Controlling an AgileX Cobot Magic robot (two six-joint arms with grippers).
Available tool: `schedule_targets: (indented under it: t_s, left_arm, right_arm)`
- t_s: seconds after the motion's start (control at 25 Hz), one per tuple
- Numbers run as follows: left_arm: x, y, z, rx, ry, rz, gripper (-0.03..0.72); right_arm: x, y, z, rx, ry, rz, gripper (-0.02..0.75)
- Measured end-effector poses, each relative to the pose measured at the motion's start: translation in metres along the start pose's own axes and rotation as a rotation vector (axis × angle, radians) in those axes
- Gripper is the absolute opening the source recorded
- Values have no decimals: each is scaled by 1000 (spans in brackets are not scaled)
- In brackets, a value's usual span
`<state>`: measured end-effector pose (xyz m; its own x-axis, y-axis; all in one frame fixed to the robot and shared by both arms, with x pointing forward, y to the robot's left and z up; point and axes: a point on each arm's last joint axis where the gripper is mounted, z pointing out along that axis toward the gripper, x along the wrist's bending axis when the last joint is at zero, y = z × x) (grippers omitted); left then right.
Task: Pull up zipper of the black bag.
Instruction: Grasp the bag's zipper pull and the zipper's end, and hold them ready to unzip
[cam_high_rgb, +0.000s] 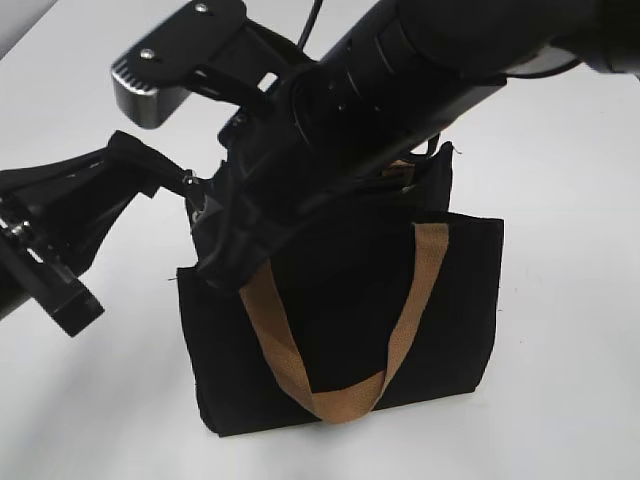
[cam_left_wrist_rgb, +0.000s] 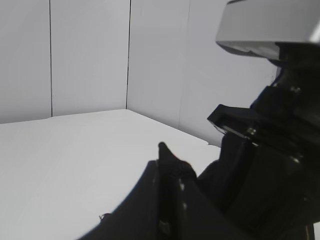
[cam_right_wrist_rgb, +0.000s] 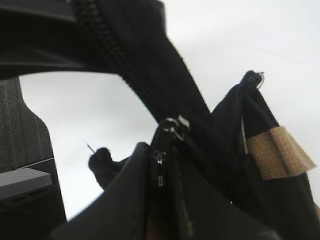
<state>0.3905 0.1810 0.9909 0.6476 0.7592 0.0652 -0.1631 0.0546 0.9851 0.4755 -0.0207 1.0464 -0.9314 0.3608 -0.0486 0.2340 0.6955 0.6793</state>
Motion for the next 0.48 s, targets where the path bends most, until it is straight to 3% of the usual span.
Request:
schedule_targets:
  t_s: [0.32,0.48]
  left_arm:
    - [9,-5,-1,51,101,-44,11]
    - [13,-12,-2,128,156,-78,11]
  right_arm:
    - [-2,-4,-4,62,-28,-79,53]
    - [-8,-3,-20,53,-64,-68,44]
